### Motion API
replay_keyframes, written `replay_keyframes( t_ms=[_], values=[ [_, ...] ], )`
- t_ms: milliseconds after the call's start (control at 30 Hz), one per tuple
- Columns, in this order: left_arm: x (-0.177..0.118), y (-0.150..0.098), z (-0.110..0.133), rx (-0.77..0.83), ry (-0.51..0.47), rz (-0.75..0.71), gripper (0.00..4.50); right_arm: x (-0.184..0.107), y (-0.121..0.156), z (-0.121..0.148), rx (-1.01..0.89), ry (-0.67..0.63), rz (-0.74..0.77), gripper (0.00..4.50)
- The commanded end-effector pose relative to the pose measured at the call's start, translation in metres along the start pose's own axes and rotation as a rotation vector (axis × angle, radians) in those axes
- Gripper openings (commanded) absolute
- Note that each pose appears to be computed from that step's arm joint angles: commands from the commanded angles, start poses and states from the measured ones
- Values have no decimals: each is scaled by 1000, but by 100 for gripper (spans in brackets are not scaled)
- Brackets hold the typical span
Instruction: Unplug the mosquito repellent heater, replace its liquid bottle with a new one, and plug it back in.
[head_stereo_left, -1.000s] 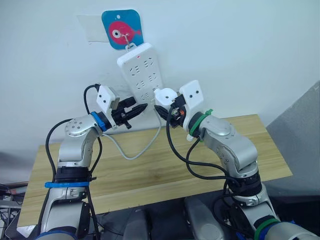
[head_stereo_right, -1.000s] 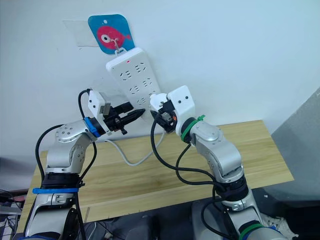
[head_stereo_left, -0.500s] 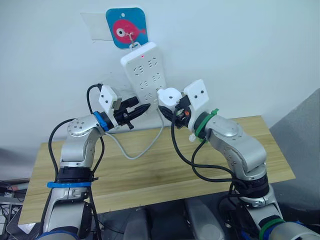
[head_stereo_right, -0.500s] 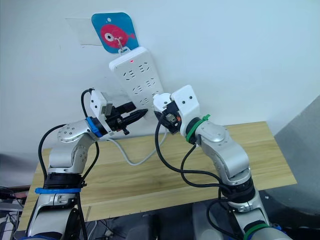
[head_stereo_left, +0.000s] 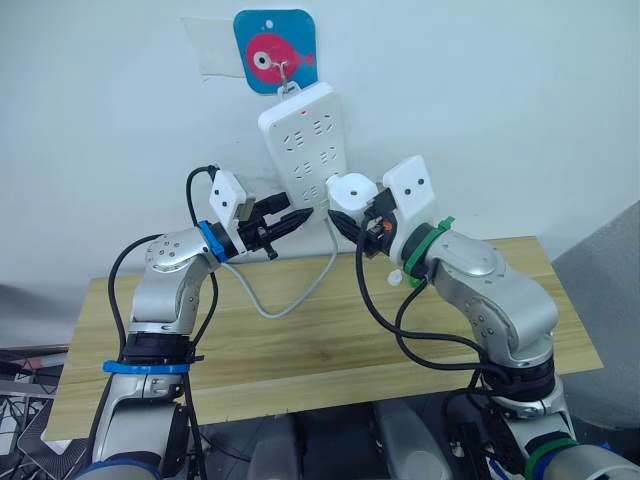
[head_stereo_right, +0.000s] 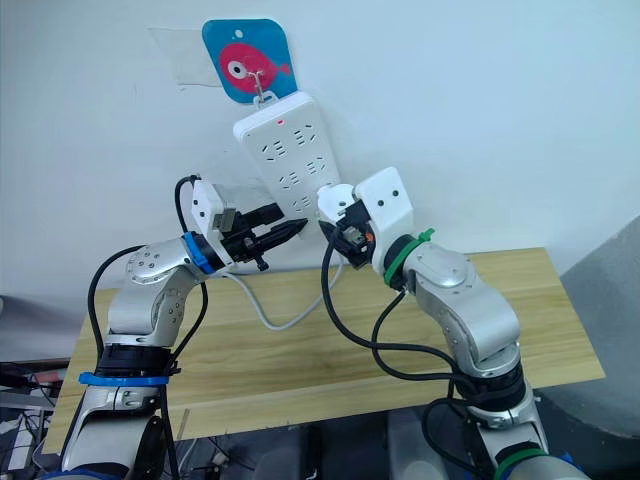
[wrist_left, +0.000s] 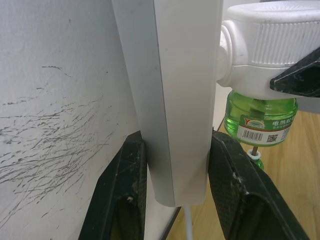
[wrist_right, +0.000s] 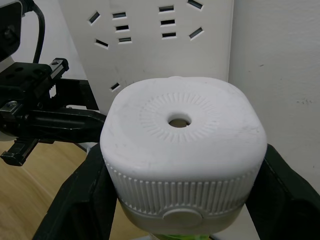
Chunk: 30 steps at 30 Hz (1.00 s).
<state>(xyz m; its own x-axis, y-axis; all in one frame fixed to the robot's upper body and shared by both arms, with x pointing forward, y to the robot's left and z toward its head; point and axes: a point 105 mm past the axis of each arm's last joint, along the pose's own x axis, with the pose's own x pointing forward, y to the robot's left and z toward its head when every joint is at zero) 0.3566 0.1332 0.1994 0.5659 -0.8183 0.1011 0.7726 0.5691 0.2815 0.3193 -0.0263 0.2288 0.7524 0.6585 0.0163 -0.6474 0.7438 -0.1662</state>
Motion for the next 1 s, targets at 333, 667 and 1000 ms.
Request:
replay_keyframes(
  t_ms=[333,667,1000],
  values=[
    [8,-13,2,16,3,-63,136,13,9,20,-50,-95,-74,298],
    [5,-11,2,16,6,-49,136,31,4,22,-1,-125,-140,298],
    [4,-9,1,18,10,-41,136,33,8,21,-2,-134,-106,298]
  ],
)
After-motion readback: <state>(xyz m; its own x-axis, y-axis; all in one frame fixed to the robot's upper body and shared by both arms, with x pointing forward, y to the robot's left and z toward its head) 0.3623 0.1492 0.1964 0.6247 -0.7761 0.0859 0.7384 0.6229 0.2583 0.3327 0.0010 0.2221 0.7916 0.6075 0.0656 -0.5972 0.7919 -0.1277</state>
